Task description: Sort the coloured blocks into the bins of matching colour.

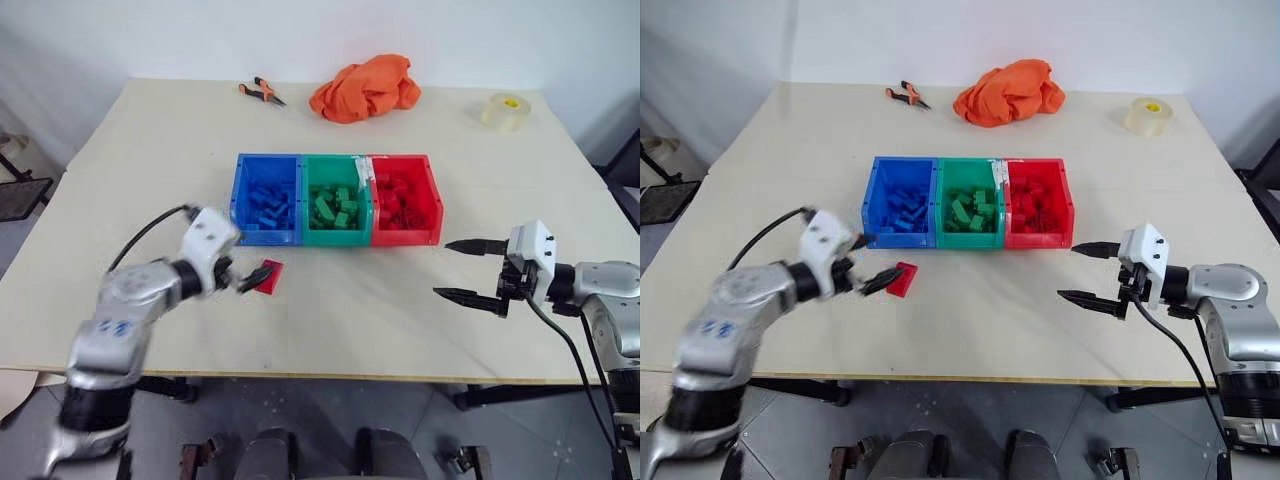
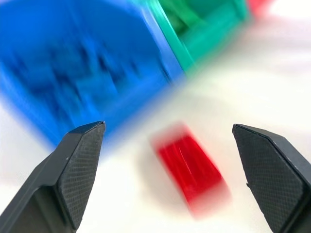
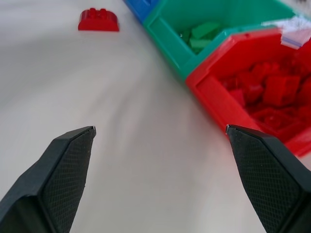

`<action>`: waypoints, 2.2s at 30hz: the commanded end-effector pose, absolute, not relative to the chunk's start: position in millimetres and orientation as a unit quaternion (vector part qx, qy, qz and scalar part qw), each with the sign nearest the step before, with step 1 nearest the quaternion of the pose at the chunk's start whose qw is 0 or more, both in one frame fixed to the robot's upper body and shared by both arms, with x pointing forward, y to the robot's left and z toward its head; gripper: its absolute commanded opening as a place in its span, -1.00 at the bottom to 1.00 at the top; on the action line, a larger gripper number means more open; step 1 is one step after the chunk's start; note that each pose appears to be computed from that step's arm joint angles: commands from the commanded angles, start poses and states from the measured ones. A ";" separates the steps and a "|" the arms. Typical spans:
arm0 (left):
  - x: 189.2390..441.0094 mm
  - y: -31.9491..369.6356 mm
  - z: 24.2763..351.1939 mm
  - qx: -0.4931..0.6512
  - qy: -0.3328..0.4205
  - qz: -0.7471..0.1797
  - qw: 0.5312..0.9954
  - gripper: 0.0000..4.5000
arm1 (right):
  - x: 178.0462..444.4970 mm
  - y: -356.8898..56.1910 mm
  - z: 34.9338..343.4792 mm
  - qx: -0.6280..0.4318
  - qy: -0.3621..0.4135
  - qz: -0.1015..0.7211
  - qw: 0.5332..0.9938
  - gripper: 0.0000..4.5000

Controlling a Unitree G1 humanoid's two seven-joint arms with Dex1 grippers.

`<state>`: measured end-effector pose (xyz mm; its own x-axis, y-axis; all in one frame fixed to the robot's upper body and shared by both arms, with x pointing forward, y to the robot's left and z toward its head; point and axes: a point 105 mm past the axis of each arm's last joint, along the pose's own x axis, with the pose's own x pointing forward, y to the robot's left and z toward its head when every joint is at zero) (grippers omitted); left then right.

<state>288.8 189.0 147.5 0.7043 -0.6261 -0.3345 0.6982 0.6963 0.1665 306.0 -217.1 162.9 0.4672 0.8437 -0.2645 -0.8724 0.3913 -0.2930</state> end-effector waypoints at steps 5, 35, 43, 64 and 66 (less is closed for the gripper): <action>248.4 246.0 147.2 0.158 0.122 -0.373 0.906 0.98 | 311.3 -218.8 175.4 -0.217 0.021 0.528 0.821 1.00; 323.2 130.7 109.5 0.131 0.188 -0.280 0.932 0.98 | 304.9 -220.7 176.5 -0.218 0.017 0.512 0.831 1.00; 327.2 137.3 103.8 0.133 0.212 -0.259 0.933 0.16 | 303.8 -222.2 179.1 -0.211 0.009 0.511 0.833 1.00; 366.2 -7.2 208.5 0.133 -0.092 -0.460 0.873 -0.34 | 290.5 -240.6 182.8 -0.191 -0.027 0.435 0.879 1.00; 375.7 -16.5 208.8 0.138 -0.097 -0.466 0.868 -0.34 | 290.0 -242.7 185.5 -0.186 -0.037 0.421 0.887 1.00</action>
